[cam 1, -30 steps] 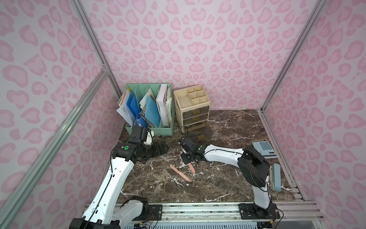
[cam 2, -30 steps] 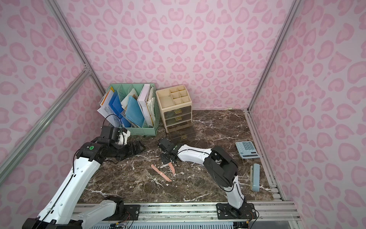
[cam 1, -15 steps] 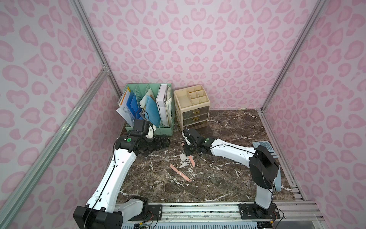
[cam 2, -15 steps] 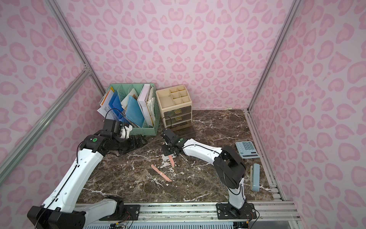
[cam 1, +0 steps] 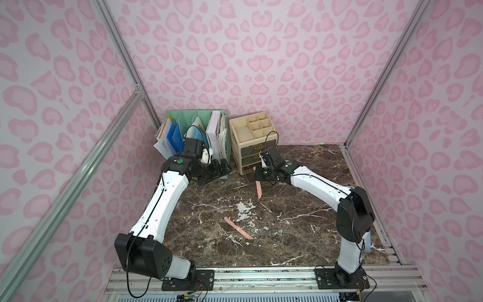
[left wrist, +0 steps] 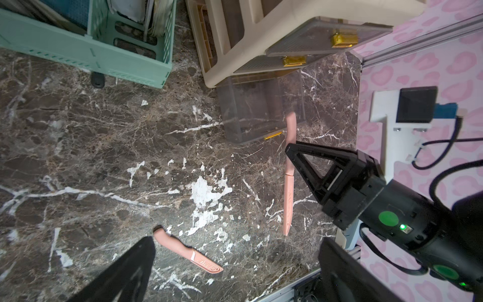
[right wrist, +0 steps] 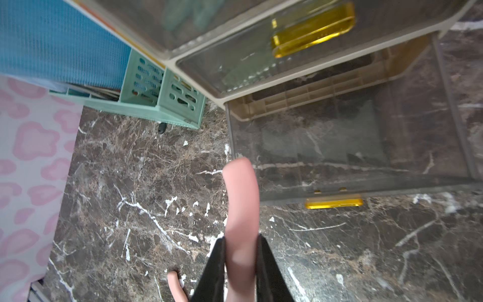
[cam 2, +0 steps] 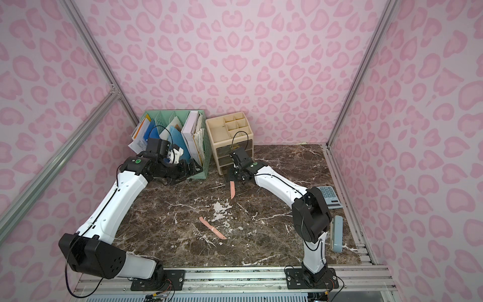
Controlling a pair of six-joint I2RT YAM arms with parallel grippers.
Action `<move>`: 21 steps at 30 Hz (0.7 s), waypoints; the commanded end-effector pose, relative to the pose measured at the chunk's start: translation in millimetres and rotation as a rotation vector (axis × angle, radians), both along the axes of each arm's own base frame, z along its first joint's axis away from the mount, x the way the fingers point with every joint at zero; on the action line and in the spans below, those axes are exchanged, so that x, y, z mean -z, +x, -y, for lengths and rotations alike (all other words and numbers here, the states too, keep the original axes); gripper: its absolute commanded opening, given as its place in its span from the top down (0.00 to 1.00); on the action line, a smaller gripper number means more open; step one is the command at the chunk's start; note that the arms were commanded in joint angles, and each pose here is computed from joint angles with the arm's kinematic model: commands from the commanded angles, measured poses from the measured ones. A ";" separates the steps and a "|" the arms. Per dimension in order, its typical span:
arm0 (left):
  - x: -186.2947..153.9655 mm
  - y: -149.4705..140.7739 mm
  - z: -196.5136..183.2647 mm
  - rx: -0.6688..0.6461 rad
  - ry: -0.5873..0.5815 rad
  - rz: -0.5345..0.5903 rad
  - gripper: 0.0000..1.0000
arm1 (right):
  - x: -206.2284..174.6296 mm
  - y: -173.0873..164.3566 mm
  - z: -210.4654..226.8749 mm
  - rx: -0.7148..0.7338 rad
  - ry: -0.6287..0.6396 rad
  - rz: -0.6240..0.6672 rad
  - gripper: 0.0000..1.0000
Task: Place the fruit knives into the drawer by color
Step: Pick up the fruit knife from the center of the board, then place the fruit knife in the drawer.
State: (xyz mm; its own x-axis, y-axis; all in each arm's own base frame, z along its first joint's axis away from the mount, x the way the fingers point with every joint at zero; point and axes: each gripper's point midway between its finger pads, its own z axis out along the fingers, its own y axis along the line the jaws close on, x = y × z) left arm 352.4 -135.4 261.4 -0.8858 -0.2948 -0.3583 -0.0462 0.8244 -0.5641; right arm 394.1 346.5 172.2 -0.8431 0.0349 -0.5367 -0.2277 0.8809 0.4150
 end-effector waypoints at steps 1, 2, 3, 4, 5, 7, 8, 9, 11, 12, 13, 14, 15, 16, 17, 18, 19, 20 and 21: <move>-8.4 12.6 8.4 0.039 -0.018 0.041 0.01 | -2.1 9.8 5.3 0.097 0.076 -0.090 0.82; -9.7 16.1 11.1 0.049 -0.022 0.049 0.01 | -4.3 14.3 6.1 0.113 0.093 -0.100 0.82; -10.9 19.8 14.2 0.059 -0.026 0.056 0.01 | -4.9 18.3 7.6 0.137 0.104 -0.117 0.82; -11.0 22.5 16.8 0.068 -0.028 0.060 0.01 | -6.4 22.0 7.6 0.153 0.117 -0.127 0.82; -10.6 25.2 19.7 0.080 -0.026 0.064 0.01 | -6.4 26.1 9.2 0.178 0.135 -0.150 0.82; -11.3 29.7 27.5 0.107 -0.030 0.077 0.01 | -3.9 33.4 10.6 0.224 0.174 -0.194 0.82; -11.5 31.6 31.2 0.122 -0.030 0.083 0.01 | -3.0 37.2 11.2 0.247 0.194 -0.212 0.82; -12.6 32.9 35.3 0.138 -0.030 0.091 0.01 | -1.9 40.7 12.1 0.269 0.206 -0.227 0.82; -13.9 35.2 42.8 0.163 -0.029 0.099 0.01 | 3.6 45.7 15.6 0.317 0.227 -0.268 0.82; -14.9 36.1 46.2 0.173 -0.030 0.102 0.01 | 7.4 47.2 17.5 0.346 0.240 -0.294 0.81; -14.7 37.3 48.6 0.179 -0.031 0.103 0.01 | 10.7 48.7 18.8 0.367 0.254 -0.314 0.81; -15.0 38.2 50.8 0.184 -0.030 0.105 0.01 | 15.2 50.4 21.6 0.390 0.269 -0.335 0.81; -15.2 39.0 52.4 0.189 -0.030 0.107 0.01 | 20.2 50.3 23.7 0.417 0.276 -0.360 0.81; -14.8 39.6 53.1 0.191 -0.030 0.106 0.01 | 23.3 51.3 24.8 0.432 0.287 -0.374 0.81; -15.4 40.1 54.7 0.194 -0.033 0.109 0.01 | 25.6 53.0 24.3 0.440 0.304 -0.381 0.81; -15.9 40.8 55.9 0.199 -0.039 0.113 0.01 | 28.1 53.9 25.4 0.456 0.309 -0.392 0.81; -16.1 41.2 57.1 0.206 -0.043 0.116 0.01 | 31.6 54.4 27.0 0.473 0.305 -0.405 0.81; -16.1 41.5 57.6 0.211 -0.043 0.119 0.01 | 34.6 54.7 28.3 0.490 0.301 -0.421 0.81; -14.8 41.5 57.3 0.214 -0.039 0.117 0.01 | 36.9 56.6 28.3 0.500 0.306 -0.428 0.81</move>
State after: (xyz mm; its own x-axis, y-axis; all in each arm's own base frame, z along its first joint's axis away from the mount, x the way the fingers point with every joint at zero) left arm 391.0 -188.9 272.6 -0.8913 -0.1439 -0.4301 0.1541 0.7958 -0.5856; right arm 449.4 316.1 135.9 -0.8460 0.5175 -0.1286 0.3438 0.7136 0.6104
